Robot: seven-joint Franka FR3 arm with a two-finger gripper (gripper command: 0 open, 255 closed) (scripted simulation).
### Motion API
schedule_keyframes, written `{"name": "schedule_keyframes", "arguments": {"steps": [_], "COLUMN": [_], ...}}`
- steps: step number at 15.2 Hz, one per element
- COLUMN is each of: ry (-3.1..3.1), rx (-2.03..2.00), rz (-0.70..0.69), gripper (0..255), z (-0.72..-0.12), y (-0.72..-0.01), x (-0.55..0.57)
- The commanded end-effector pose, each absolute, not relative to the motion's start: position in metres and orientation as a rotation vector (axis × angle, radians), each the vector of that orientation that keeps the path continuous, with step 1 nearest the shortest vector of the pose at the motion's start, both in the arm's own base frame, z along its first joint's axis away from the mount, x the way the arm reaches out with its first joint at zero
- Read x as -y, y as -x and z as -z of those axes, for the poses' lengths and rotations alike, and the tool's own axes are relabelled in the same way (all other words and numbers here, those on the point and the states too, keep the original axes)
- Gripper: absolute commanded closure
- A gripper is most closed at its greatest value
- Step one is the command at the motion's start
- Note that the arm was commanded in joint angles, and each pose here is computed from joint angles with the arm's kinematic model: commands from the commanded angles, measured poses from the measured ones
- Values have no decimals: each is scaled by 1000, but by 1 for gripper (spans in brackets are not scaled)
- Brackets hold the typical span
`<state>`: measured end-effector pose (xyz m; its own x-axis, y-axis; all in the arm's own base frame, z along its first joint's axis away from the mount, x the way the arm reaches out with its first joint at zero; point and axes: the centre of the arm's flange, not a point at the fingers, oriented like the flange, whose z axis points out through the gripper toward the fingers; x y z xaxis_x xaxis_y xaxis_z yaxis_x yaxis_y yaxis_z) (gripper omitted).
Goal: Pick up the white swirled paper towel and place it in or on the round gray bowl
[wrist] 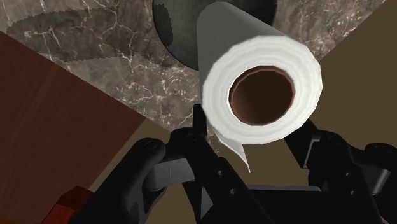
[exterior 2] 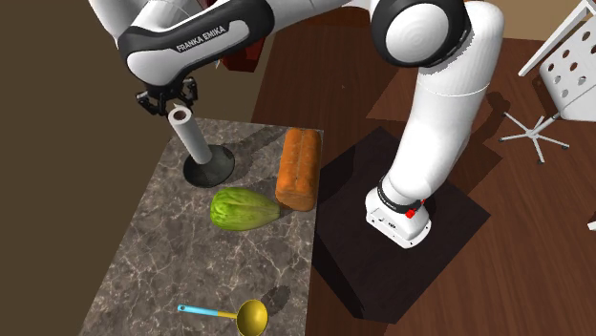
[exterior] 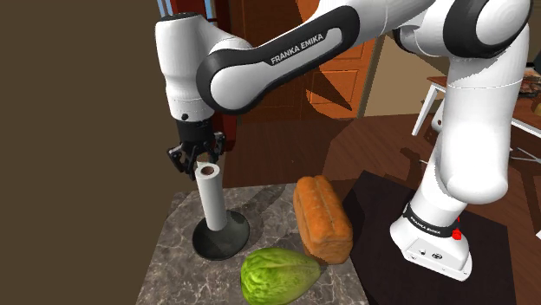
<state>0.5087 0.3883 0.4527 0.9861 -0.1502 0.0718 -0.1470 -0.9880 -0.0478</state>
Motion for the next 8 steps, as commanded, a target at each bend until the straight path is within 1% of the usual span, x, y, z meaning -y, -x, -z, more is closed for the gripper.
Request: {"name": "schedule_keyframes", "arguments": {"steps": [1, 6, 8], "ry": [3088, 3088, 3088], "rx": [-231, -231, -231], "rz": [117, 117, 117], "gripper": [255, 255, 255], "z": [-442, -413, -413], "y": [-509, -509, -509], "x": [-388, -388, -388]}}
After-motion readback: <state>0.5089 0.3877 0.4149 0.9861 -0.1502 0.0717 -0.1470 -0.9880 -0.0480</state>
